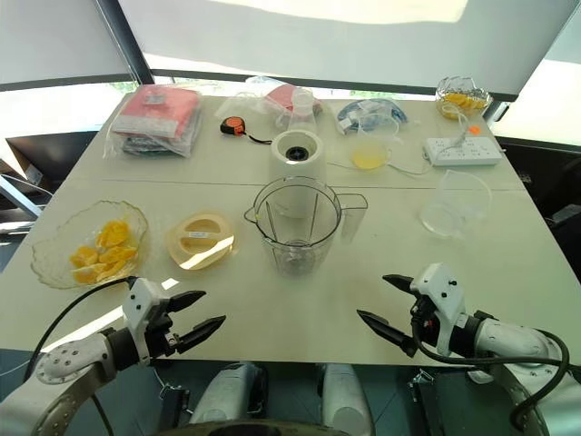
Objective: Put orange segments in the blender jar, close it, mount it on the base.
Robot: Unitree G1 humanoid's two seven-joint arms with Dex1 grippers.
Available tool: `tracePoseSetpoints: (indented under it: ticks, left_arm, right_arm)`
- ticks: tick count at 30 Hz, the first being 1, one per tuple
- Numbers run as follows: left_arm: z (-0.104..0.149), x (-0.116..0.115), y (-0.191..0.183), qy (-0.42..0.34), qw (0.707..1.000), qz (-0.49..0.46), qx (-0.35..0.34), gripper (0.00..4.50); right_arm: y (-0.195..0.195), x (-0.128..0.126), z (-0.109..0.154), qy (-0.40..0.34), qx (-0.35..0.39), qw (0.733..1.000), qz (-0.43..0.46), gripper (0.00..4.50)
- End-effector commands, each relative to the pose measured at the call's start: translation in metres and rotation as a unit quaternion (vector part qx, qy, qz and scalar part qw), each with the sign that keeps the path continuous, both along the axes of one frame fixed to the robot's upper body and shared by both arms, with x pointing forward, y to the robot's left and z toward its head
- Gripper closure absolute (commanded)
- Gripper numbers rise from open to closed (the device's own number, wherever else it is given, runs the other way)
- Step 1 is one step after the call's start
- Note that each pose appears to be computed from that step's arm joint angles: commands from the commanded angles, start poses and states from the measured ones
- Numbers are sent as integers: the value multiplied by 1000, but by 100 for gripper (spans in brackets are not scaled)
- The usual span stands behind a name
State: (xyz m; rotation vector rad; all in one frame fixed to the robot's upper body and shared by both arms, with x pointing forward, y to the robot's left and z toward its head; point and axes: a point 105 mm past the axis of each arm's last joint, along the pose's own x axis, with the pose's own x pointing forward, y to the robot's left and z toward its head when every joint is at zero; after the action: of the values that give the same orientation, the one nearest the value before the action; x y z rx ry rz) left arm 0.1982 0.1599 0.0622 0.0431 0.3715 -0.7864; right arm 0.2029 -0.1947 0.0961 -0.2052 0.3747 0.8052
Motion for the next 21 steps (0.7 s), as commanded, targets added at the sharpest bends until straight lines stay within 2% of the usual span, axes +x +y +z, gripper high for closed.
tracePoseSetpoints:
  ticks: [1,21]
  left_arm:
    - [10,1,-8,-22,1000,-15,-6,73]
    - [21,16,-2,-50,999,5,10,73]
  right_arm:
    - [5,-2,4,-10,2,1000,6,3]
    - [20,8,8,-28,10,999,21,3]
